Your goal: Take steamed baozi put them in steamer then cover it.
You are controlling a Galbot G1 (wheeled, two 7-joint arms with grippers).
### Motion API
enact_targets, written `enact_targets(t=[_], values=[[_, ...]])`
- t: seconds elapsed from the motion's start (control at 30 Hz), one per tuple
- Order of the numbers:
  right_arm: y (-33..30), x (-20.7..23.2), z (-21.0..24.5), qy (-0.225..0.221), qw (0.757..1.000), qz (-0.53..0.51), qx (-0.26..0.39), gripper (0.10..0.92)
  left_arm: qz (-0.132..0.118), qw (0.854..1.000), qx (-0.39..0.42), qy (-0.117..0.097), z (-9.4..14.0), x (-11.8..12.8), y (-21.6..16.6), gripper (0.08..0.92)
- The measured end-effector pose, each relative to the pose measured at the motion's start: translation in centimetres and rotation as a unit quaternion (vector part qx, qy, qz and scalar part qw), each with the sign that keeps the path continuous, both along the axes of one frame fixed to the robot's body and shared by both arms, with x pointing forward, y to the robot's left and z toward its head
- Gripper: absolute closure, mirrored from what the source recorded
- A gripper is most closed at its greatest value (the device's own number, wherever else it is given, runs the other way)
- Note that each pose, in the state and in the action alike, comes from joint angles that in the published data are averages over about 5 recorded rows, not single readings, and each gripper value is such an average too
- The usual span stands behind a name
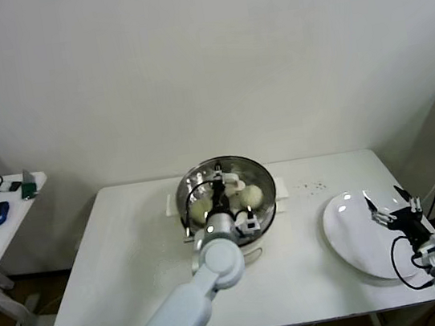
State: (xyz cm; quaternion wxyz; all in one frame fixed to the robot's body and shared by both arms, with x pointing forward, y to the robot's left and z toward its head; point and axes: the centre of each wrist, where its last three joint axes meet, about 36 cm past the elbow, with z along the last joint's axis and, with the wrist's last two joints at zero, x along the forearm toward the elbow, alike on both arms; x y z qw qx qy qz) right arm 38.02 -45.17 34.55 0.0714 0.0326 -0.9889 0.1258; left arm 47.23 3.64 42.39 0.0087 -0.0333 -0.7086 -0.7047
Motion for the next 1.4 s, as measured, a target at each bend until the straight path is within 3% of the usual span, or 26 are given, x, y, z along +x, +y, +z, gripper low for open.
enact_targets(t=[0.5, 1.0, 1.2, 1.4], values=[[0.5, 0.3, 0.6, 0.015, 1.000, -0.007, -0.002, 0.200, -0.008, 1.000, -0.030, 0.001, 2.1, -2.6, 2.6, 0.204], [1.9, 0.7, 1.5, 0.037, 0.999, -0.016, 0.002, 0.200, -0.015, 0.994, -0.104, -0.003, 4.2, -7.3, 6.6, 0.177], [2.9, 0.2, 1.6, 0.033, 0.999, -0.007, 0.013, 0.200, 0.024, 0.983, -0.178, -0.020, 4.6, -8.2, 9.8, 0.177], [3.7, -0.4, 1.5, 0.025, 0.999, 0.000, 0.023, 0.200, 0.107, 0.957, -0.270, -0.009, 3.8, -8.5, 14.5, 0.177]])
